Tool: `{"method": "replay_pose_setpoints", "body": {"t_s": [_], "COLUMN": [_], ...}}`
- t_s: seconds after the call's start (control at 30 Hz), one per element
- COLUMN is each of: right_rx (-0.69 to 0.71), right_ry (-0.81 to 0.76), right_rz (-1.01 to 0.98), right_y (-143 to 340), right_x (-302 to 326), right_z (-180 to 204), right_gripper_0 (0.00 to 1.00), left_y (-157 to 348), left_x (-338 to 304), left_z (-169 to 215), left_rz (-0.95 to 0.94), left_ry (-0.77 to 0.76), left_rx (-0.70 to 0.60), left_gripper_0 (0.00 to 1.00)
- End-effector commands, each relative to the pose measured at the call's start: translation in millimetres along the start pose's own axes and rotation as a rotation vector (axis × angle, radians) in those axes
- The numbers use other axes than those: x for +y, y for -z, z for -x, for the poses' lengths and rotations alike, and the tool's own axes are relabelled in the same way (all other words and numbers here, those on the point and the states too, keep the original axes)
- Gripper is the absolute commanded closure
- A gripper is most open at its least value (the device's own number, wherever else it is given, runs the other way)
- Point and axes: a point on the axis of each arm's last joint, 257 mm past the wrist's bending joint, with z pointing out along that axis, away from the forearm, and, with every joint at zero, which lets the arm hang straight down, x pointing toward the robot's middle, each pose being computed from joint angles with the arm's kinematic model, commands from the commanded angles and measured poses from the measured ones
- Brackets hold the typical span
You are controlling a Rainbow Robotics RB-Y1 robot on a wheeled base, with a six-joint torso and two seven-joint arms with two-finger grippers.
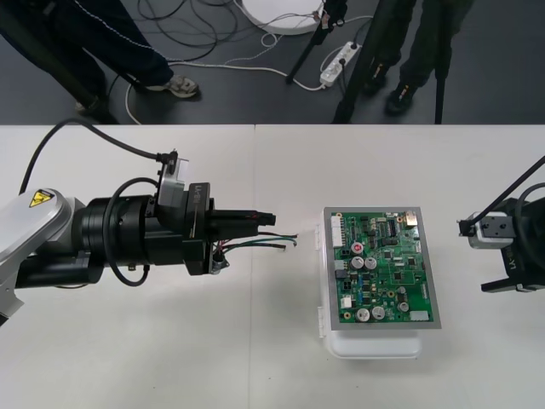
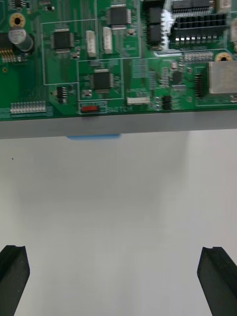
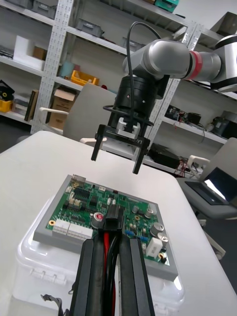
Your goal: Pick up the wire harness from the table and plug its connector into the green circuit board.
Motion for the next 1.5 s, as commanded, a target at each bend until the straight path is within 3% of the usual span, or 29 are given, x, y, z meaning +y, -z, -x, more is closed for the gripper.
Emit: {"method": "replay_pose_setpoints", "body": {"t_s": [0.03, 0.87, 1.5], "right_rx": [-0.013, 0.031, 0.123], "right_ry": [0.047, -0.002, 0.002], "right_rz": [0.012, 0.001, -0.038], "right_y": [-15, -51, -45], "right_x": [4, 0, 9], "right_z": [18, 29, 37], "right_gripper_0": [0.00, 0.00, 0.00], "left_y": [2, -12, -43], "left_x": [-15, 6, 10], "left_z": [-4, -79, -101], "left_rz": [-0.078, -0.108, -0.083], "left_ry": [-0.145, -0.287, -0.383], "left_rx": [-0.031, -0.044, -0.098], "left_gripper_0": [1.00, 1.00, 1.00]}}
